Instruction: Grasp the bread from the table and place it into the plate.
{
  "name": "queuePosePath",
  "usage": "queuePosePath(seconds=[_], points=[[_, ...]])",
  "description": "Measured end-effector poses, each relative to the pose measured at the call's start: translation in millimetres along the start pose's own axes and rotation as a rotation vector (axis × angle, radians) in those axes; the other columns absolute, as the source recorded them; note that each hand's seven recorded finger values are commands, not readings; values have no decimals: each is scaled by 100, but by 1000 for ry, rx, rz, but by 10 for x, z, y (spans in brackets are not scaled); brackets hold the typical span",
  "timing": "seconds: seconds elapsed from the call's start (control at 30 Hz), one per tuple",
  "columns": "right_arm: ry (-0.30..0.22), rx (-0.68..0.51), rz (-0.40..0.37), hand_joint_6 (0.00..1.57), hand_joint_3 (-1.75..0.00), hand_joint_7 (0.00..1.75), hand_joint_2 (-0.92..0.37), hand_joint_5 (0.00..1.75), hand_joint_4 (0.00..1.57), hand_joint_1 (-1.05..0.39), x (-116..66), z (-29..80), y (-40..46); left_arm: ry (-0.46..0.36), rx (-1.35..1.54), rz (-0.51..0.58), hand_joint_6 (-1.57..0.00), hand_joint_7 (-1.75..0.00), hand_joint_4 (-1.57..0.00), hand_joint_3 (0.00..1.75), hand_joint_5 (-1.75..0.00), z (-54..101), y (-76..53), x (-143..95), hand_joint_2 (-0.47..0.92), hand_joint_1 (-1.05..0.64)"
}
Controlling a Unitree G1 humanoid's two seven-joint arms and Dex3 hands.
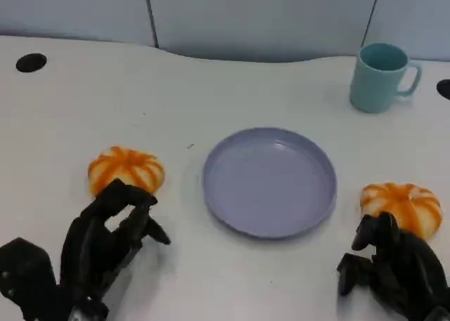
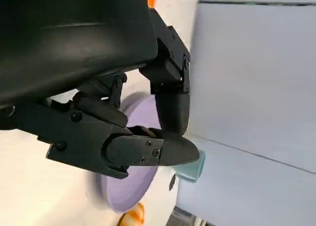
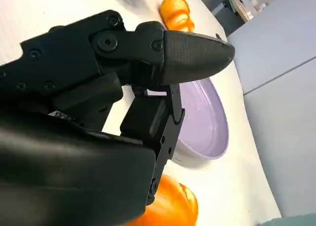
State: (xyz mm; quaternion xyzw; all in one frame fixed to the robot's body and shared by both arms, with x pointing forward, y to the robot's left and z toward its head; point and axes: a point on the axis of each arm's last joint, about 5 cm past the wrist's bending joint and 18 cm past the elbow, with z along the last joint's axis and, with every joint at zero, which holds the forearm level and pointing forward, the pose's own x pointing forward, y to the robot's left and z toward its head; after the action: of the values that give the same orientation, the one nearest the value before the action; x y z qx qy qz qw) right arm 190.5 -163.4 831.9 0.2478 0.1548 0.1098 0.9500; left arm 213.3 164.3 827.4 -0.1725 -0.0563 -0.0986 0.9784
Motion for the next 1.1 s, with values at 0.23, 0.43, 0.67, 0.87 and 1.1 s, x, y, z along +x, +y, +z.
queuePosePath(seconds=[0.23, 0.43, 0.67, 0.87, 1.1], points=[[-5, -2, 10, 121, -54, 122, -92, 128, 134, -46, 4, -8, -3, -98, 303, -46, -38, -20, -19, 31, -79, 89, 50, 58, 92, -65], [-6, -12, 11, 121, -56, 124, -92, 129, 132, -47, 29, -8, 12, -160, 869, -199, -23, -3, 0, 12, -41, 344, 177, 119, 92, -63], [-5, -14, 12, 121, -54, 125, -92, 128, 133, -46, 59, -2, 15, -291, 1301, -209, -14, -1, 0, 8, -15, 609, 182, 246, 92, -68], [-6, -19, 12, 118, -54, 127, -92, 129, 130, -46, 60, -1, 26, -267, 1502, -225, -13, -1, -1, 4, -7, 782, 121, 292, 91, -68], [-3, -15, 12, 116, -55, 128, -92, 131, 128, -46, 35, -7, 28, -157, 1642, -266, -9, 0, 0, 1, -3, 822, 73, 326, 88, -68]])
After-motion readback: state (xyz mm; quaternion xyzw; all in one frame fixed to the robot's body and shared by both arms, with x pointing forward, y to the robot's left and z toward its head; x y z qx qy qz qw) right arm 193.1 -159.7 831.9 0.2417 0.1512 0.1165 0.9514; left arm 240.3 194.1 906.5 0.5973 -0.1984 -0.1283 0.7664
